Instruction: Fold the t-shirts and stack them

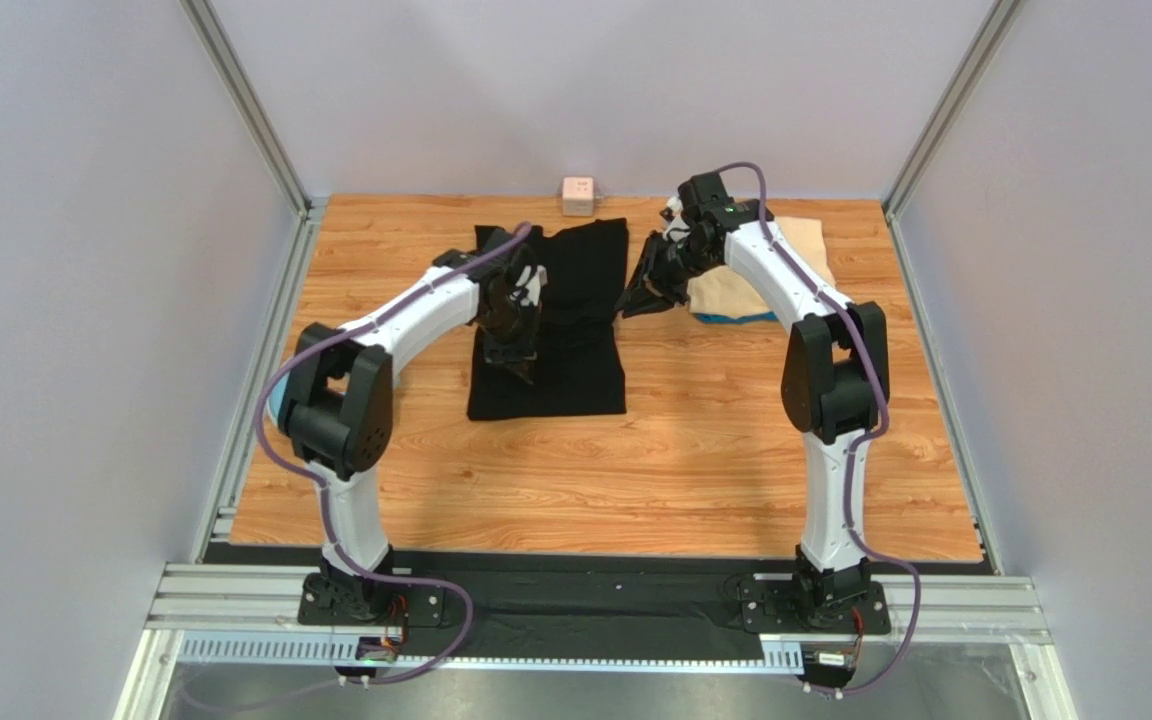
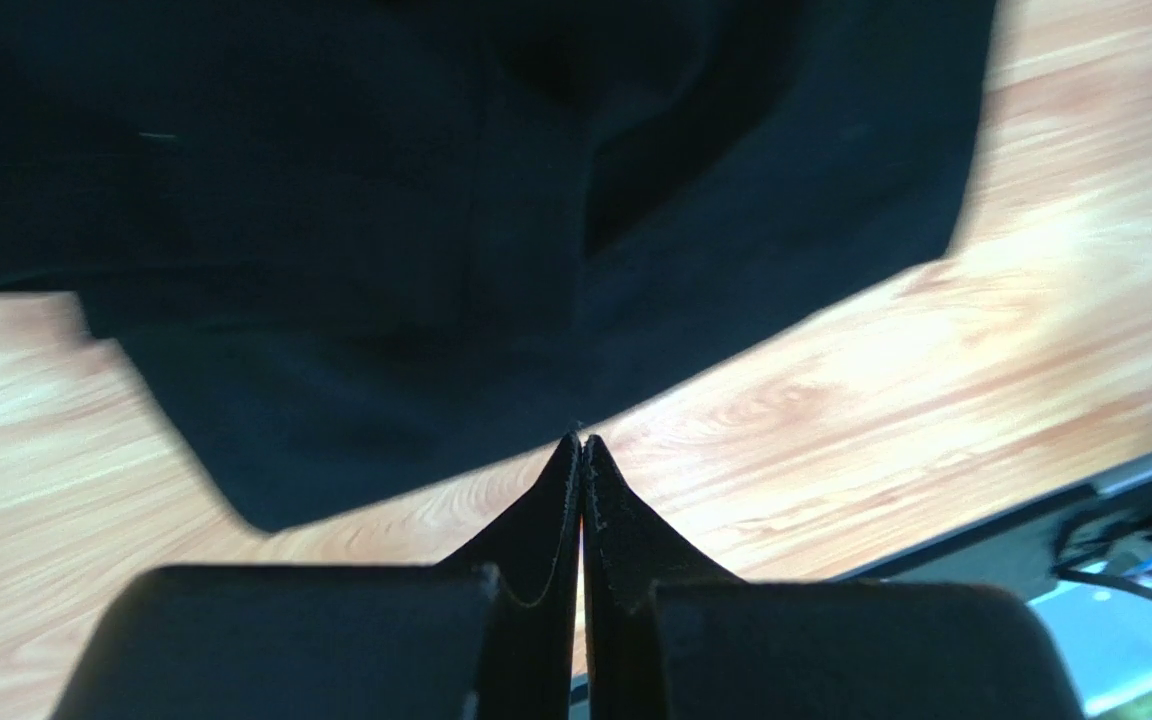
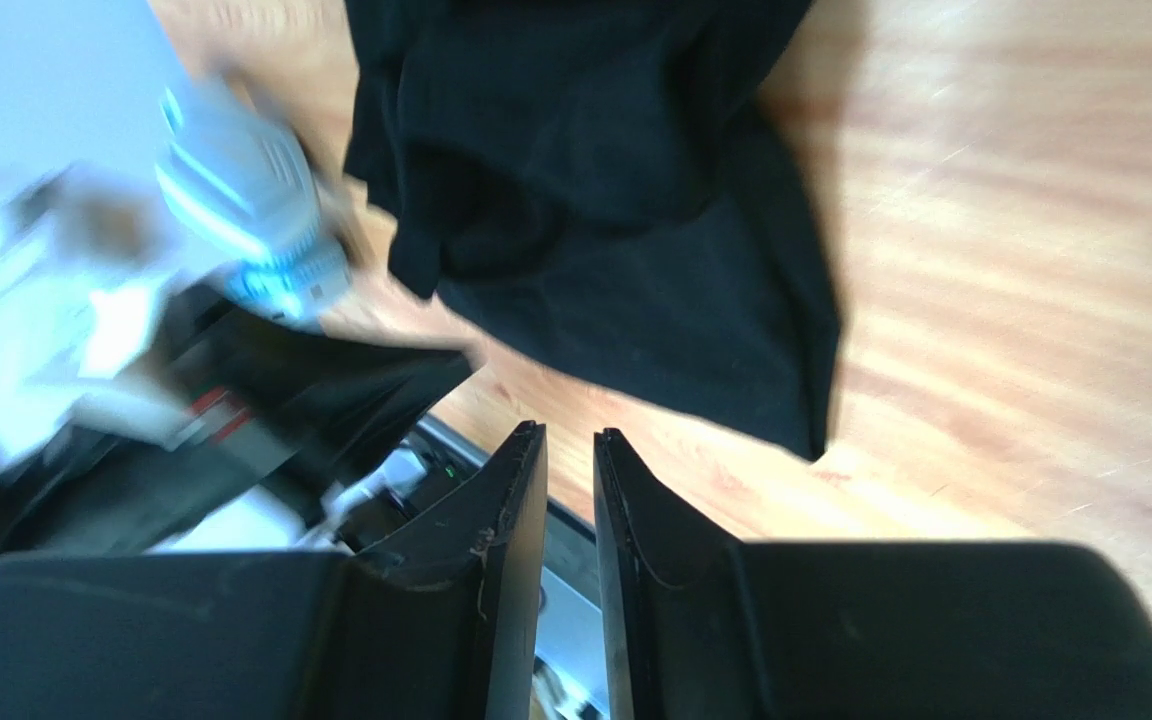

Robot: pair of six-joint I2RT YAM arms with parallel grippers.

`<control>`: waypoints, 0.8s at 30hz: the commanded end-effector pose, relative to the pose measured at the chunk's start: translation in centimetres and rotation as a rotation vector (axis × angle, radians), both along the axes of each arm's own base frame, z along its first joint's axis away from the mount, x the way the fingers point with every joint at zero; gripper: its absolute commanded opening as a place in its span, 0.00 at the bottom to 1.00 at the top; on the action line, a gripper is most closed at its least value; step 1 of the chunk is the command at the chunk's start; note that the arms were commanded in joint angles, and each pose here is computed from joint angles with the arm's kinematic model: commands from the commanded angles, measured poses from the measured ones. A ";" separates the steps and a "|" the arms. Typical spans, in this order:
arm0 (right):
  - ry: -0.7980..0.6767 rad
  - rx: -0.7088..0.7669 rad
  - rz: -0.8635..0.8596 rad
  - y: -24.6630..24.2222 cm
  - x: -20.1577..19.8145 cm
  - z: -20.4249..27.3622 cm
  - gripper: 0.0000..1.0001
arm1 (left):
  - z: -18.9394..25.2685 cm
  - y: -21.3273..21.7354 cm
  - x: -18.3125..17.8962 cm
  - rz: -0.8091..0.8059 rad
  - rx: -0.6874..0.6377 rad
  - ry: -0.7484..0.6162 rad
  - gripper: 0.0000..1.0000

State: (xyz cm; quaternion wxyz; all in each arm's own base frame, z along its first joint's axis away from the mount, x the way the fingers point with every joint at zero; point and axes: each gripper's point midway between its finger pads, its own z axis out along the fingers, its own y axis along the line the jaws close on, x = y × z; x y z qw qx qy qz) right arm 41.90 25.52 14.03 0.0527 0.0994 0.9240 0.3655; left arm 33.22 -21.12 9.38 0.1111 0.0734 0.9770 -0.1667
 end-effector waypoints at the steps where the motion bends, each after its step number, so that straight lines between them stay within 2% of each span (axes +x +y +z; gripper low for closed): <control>1: -0.013 -0.026 0.159 3.2 -4.1 0.0 0.22 | -2.8 -0.9 0.7 -0.004 -0.015 0.021 0.02; 6: -0.003 -0.051 0.238 6.3 -5.6 -1.5 0.20 | -4.4 -0.4 2.4 0.019 0.052 0.005 0.01; 13: 0.035 -0.114 0.307 9.2 -7.3 -5.2 0.13 | -4.1 -0.2 4.7 0.050 0.094 -0.052 0.01; 24: 0.135 -0.254 0.318 7.2 -9.5 -10.7 0.00 | -4.9 0.2 8.0 0.086 0.177 -0.105 0.01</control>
